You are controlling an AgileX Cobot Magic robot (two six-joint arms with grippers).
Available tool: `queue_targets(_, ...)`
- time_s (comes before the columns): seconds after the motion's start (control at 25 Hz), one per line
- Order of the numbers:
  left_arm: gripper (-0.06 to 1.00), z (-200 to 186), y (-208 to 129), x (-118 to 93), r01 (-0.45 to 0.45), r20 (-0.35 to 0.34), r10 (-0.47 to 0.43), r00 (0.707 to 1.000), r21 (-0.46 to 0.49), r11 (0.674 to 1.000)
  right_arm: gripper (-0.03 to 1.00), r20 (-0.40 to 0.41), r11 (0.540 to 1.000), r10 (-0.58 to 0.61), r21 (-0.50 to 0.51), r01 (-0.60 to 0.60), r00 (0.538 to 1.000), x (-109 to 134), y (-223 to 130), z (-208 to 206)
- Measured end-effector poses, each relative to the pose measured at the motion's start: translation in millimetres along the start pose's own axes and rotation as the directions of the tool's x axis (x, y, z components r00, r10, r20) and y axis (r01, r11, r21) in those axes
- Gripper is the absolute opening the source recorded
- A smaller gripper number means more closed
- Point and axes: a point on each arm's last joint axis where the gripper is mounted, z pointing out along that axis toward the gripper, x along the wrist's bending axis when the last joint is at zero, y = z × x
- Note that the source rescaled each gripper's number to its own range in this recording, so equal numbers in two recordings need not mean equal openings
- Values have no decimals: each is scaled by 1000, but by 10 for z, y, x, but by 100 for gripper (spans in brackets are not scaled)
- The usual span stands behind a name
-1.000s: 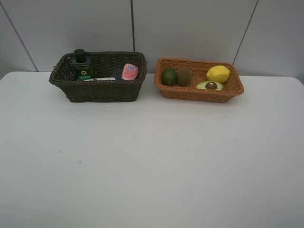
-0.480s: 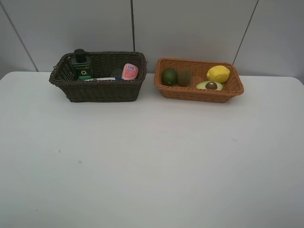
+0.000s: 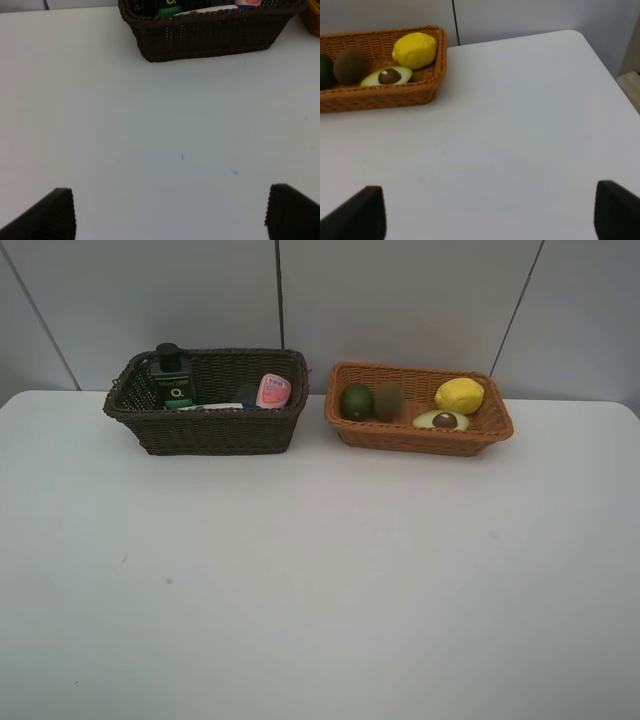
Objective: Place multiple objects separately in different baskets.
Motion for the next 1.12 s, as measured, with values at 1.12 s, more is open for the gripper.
queue_targets(1.12, 100, 0, 0, 0, 0, 0, 0, 1000, 0, 1000, 98, -8, 1000, -4, 0, 4, 1000, -1, 0, 1)
